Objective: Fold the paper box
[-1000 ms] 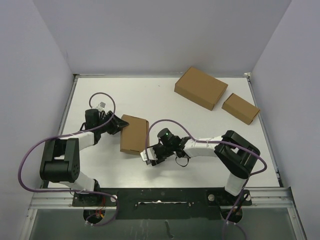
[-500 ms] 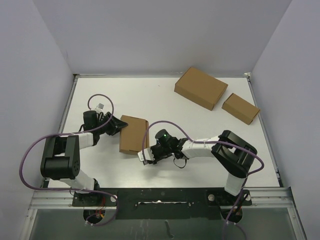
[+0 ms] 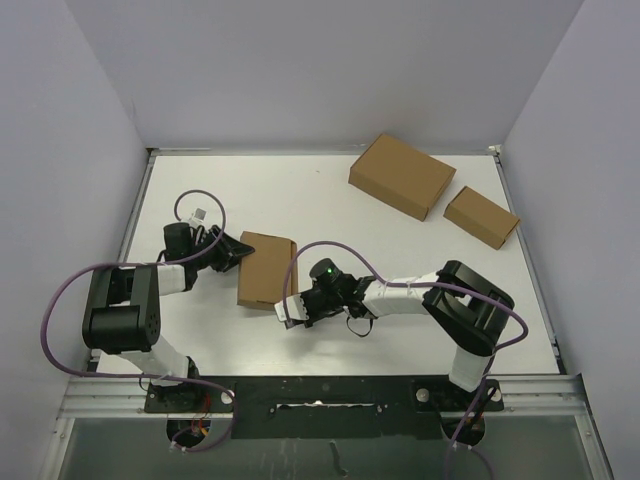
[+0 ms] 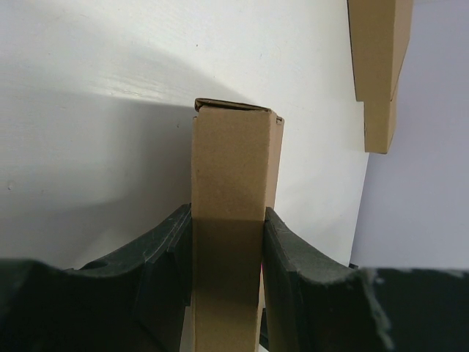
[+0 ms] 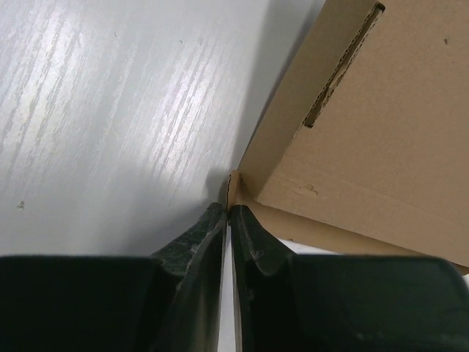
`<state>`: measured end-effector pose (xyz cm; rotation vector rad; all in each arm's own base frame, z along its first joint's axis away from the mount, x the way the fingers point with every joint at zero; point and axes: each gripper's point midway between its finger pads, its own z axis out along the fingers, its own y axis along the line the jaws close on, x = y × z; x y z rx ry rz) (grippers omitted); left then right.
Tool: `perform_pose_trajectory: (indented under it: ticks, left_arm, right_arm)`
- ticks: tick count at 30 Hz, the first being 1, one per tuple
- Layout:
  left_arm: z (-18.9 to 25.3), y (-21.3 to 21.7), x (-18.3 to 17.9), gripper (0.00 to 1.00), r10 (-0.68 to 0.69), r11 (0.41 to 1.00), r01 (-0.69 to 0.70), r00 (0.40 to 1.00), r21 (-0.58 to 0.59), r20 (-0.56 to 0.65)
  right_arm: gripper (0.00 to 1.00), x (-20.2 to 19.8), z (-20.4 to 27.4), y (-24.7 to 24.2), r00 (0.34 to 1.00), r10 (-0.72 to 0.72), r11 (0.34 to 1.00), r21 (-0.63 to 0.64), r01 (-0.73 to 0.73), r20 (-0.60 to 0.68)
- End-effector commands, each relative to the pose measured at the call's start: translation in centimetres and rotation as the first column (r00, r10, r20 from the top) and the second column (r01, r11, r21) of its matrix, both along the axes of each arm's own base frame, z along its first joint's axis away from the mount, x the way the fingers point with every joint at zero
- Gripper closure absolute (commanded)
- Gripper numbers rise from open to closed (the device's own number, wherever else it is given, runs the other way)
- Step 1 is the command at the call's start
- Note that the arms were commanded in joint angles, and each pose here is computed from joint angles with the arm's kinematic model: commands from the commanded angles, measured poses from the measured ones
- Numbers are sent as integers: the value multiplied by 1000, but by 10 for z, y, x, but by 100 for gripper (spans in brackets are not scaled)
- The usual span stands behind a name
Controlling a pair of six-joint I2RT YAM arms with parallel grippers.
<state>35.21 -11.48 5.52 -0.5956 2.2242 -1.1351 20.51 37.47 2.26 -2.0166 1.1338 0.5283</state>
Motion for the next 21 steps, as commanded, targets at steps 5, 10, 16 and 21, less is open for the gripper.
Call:
perform_pose_trajectory:
  ticks: [5, 10, 16, 21]
  left_arm:
    - [-32, 15, -9, 87, 52, 997, -46, 995, 67, -89]
    - [-31, 15, -8, 87, 53, 997, -47, 995, 69, -85]
    - [-32, 15, -9, 87, 51, 997, -45, 994, 69, -98]
    - [-28, 15, -8, 87, 37, 997, -29, 992, 71, -121]
  right_arm:
    - [83, 0, 18, 16, 1000, 19, 998, 55, -20, 12]
    - [83, -1, 19, 20, 1000, 13, 998, 64, -14, 12]
    - [84, 3, 21, 23, 1000, -10, 997, 75, 9, 17]
    - [90, 6, 22, 23, 999, -21, 997, 79, 19, 25]
